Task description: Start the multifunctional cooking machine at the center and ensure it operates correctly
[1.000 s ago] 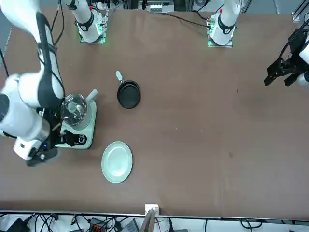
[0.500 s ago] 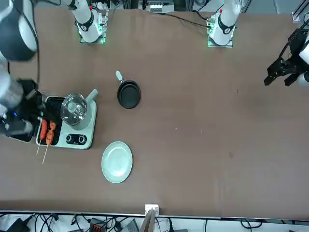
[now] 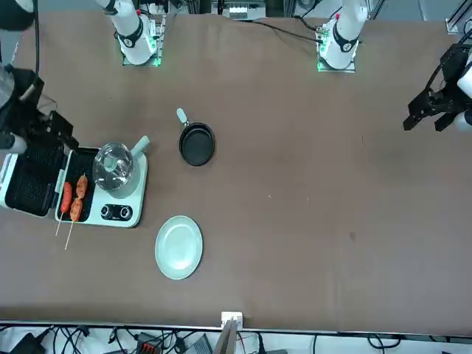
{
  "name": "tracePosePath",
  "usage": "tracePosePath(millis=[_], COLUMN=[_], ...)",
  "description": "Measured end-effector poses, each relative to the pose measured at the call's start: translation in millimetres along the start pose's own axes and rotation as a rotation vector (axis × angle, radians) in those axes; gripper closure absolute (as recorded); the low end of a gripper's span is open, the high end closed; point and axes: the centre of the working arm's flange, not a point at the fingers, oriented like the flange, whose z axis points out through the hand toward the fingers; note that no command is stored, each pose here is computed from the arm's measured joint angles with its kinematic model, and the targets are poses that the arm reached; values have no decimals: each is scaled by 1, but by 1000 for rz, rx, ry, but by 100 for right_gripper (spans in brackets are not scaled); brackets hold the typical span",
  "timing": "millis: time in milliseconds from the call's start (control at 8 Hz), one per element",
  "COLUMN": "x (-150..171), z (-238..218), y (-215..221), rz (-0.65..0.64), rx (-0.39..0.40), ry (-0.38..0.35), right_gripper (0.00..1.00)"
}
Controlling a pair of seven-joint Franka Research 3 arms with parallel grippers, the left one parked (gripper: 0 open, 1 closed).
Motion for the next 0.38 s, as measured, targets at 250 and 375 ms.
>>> tracePosePath(millis=[250, 375], x=[-15, -18], z=[-12, -16], y=[2, 2], rz=[1, 0], rx=[4, 5], ry=[5, 10], right_gripper=[0, 0])
